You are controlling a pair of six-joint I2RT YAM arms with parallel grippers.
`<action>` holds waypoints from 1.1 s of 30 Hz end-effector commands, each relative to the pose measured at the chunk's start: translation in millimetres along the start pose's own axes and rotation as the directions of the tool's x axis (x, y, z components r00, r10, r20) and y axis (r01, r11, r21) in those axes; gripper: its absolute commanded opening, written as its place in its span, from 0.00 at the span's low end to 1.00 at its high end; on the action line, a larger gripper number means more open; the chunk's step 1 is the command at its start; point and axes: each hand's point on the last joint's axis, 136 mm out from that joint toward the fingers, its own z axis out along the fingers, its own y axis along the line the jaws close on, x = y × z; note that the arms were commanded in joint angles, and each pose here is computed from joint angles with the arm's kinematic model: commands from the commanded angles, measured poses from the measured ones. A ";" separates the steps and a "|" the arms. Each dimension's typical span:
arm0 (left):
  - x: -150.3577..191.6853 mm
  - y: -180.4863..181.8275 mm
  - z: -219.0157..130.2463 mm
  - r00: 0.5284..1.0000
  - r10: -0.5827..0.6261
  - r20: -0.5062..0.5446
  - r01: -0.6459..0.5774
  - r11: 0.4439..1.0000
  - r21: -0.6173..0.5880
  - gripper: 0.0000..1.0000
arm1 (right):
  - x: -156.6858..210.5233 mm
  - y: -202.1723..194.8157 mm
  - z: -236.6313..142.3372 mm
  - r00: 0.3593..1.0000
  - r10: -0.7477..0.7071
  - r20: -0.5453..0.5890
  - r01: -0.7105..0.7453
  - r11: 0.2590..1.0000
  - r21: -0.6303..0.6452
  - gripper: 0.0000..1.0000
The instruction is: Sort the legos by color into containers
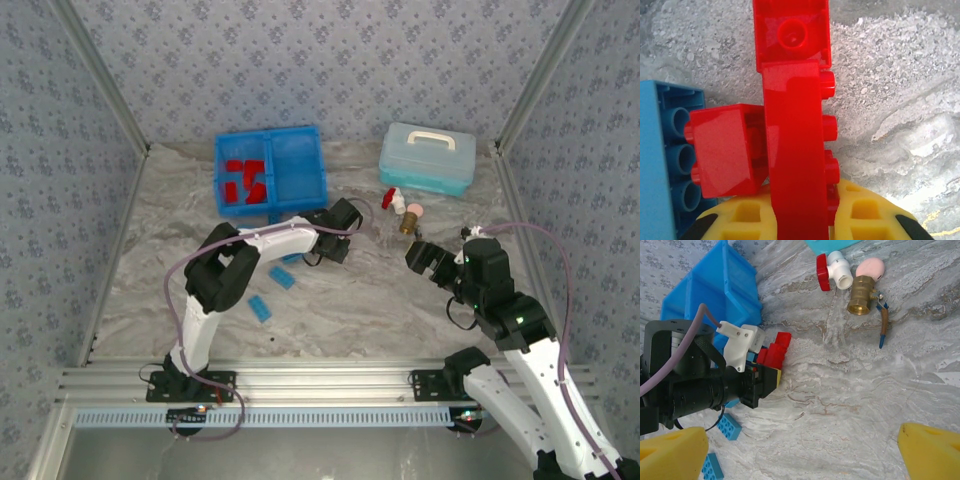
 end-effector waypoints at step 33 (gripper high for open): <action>-92.6 292.1 -124.6 0.832 -0.474 0.288 0.546 0.791 -0.275 0.12 | -1.9 -2.7 0.2 1.000 0.026 0.008 -0.026 1.000 0.012 1.00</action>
